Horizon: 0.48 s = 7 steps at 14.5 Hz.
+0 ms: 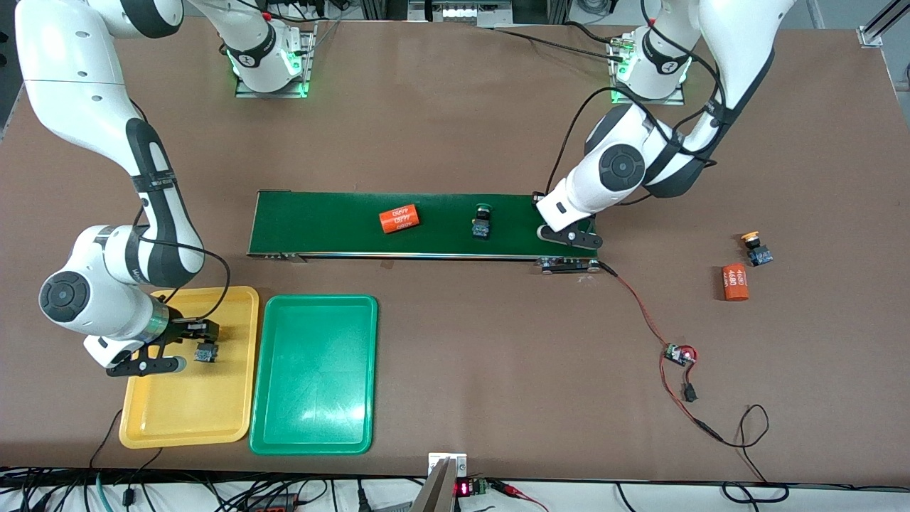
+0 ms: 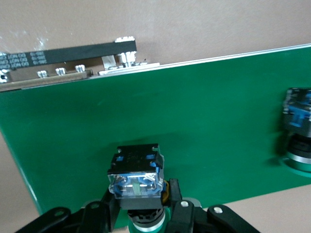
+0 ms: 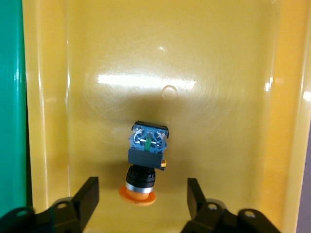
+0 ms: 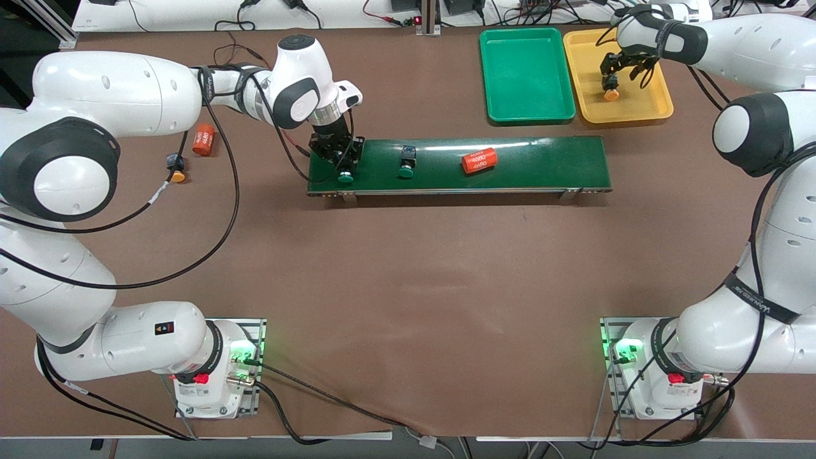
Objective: Sort buttons by color to trays
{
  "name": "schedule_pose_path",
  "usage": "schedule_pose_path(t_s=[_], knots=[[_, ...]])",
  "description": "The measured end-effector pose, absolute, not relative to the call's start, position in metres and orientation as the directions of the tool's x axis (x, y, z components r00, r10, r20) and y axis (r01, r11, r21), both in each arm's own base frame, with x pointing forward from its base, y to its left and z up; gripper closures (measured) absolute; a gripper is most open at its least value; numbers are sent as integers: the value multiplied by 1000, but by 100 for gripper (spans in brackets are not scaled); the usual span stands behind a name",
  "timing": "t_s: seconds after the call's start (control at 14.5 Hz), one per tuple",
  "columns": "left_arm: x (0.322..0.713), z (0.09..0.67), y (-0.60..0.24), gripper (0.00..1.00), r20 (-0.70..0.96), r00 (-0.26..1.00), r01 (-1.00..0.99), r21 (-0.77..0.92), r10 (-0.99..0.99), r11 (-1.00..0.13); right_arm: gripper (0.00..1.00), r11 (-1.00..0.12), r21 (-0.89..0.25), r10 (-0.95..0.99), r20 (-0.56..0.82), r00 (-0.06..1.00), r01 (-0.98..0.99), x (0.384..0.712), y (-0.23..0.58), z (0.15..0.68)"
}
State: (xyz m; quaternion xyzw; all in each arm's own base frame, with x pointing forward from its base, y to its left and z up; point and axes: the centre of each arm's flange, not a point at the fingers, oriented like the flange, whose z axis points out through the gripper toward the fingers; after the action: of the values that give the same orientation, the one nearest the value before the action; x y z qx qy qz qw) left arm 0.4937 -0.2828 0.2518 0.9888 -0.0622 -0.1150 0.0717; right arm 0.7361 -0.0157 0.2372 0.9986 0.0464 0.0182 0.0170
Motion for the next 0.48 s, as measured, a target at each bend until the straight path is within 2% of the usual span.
schedule_pose_path(t_s=[0.07,0.14,0.41,0.48], knots=[[496,247,-278,52,-226,966,-95,155,-129,-983,3,-995,33,90,23,996,89,736,-14,240],[500,243,-271,42,-230,966,-82,151,-116,-985,0,-996,30,84,4,996,84,735,-13,245],[520,262,-259,6,-181,980,-56,148,-83,-987,0,-998,20,54,-88,995,56,722,-1,299],[526,276,-255,0,-155,985,-48,142,-70,-989,0,-998,19,49,-112,992,52,717,7,316]])
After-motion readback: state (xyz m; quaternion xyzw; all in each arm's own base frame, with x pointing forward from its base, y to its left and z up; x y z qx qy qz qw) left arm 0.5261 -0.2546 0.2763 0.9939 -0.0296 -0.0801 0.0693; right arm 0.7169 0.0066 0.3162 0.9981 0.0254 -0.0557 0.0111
